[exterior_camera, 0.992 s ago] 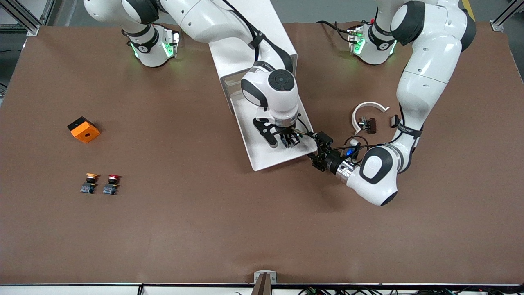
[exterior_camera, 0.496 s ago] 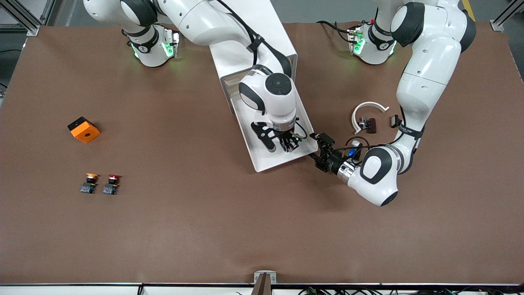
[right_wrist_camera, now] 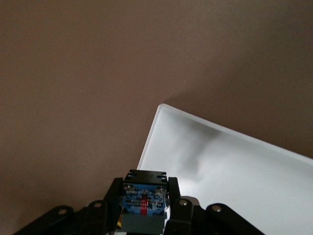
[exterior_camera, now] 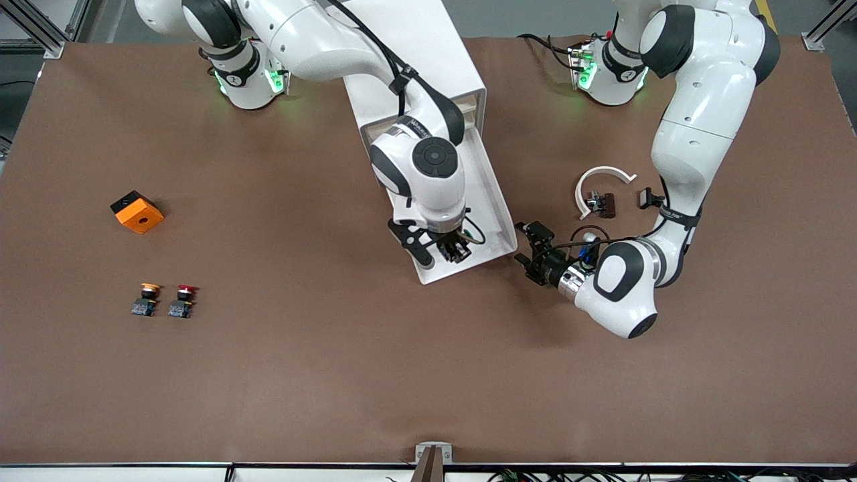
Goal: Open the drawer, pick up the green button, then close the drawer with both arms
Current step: 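Lift the green button out of the drawer with the right gripper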
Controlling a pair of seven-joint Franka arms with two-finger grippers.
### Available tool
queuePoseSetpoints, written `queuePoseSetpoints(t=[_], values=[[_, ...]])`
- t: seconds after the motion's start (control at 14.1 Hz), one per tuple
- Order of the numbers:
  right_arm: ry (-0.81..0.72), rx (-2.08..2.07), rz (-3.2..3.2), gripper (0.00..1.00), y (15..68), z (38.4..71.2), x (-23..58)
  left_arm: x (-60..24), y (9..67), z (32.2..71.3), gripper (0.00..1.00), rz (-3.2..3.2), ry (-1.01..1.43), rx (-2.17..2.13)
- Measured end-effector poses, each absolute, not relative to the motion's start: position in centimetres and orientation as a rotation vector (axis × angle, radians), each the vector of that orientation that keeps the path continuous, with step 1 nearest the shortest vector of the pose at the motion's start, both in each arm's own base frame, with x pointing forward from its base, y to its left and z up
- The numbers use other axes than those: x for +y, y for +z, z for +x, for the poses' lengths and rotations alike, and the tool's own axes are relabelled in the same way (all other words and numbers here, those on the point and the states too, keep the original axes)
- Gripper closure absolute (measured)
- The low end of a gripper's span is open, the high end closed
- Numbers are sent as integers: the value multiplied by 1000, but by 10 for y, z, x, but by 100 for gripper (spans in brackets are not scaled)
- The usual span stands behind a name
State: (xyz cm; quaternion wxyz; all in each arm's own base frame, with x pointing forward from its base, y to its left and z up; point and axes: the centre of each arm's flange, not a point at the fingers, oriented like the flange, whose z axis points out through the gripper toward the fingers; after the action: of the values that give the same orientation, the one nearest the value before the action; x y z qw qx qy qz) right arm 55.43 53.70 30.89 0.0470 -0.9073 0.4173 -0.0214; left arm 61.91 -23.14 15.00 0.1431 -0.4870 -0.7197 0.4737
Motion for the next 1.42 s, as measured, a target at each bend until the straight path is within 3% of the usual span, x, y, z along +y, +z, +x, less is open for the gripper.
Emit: queuePoseSetpoints(t=[0.35, 0.71, 1.13, 1.42], values=[[-22, 1147, -2850, 59, 337, 592, 484, -216, 157, 633, 0, -1627, 1239, -2078], [-25, 937, -2934, 59, 362, 625, 430, -216, 198, 650, 0, -2113, 1053, -1920], [-15, 612, -3048, 59, 345, 662, 328, -238, 224, 656, 0, -2411, 896, -1777], [-36, 426, -3077, 59, 321, 661, 247, -249, 215, 645, 0, -2429, 917, -1710]])
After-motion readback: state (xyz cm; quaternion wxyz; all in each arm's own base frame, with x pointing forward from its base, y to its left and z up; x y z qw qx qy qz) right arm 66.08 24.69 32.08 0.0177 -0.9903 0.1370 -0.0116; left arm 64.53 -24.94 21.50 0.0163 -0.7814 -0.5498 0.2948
